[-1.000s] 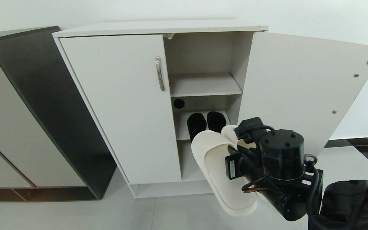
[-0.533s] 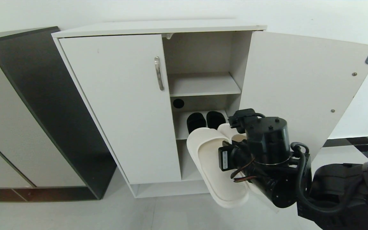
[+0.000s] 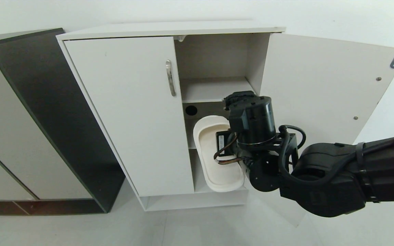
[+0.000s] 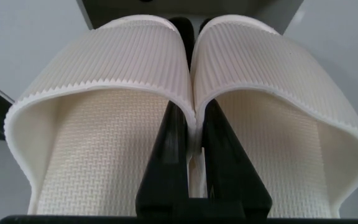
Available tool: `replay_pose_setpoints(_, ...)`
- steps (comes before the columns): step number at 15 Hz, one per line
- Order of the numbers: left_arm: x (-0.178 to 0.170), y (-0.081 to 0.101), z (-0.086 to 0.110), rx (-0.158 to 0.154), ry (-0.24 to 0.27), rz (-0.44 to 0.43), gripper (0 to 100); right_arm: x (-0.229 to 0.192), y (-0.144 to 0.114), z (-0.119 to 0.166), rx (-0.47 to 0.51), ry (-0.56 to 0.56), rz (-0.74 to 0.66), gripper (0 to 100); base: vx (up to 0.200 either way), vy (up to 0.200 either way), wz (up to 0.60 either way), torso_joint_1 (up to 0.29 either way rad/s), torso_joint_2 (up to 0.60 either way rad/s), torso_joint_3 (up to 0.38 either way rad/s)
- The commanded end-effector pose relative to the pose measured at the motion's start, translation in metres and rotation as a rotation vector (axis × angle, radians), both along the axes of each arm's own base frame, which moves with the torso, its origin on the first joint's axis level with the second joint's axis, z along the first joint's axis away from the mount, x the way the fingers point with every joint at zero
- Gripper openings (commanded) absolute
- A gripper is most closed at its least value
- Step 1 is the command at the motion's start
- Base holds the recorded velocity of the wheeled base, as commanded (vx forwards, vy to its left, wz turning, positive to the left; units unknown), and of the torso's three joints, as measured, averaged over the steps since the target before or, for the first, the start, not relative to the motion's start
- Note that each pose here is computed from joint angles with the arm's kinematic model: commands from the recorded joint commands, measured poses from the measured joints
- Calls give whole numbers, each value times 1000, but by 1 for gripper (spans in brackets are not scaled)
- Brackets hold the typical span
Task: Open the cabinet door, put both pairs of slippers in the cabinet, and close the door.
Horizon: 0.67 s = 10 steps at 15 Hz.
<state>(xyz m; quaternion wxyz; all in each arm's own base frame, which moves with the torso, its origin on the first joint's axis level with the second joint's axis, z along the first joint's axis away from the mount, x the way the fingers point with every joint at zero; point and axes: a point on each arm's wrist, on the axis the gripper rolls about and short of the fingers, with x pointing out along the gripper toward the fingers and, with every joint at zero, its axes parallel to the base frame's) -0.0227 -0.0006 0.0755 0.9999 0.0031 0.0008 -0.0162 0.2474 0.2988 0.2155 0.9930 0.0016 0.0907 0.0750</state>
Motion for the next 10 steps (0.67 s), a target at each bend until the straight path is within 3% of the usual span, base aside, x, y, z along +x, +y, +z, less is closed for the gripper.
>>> replay_pose_setpoints(1,0,0,0,0,1,0,0,2,4,4,5,-13,1,0,0,0,0,0,0,0)
replay_pose_setpoints(2,0,0,0,2,1,0,0,3,5,6,7,-18,3,0,0,0,0,0,0,0)
replay_pose_setpoints(4,0,0,0,2,1,0,0,2,4,6,5,-20,2,0,0,200,0,0,5,2)
replay_pose_setpoints(10,0,0,0,2,1,0,0,1,0,14,21,-33,-1,0,0,0,0,0,0,0)
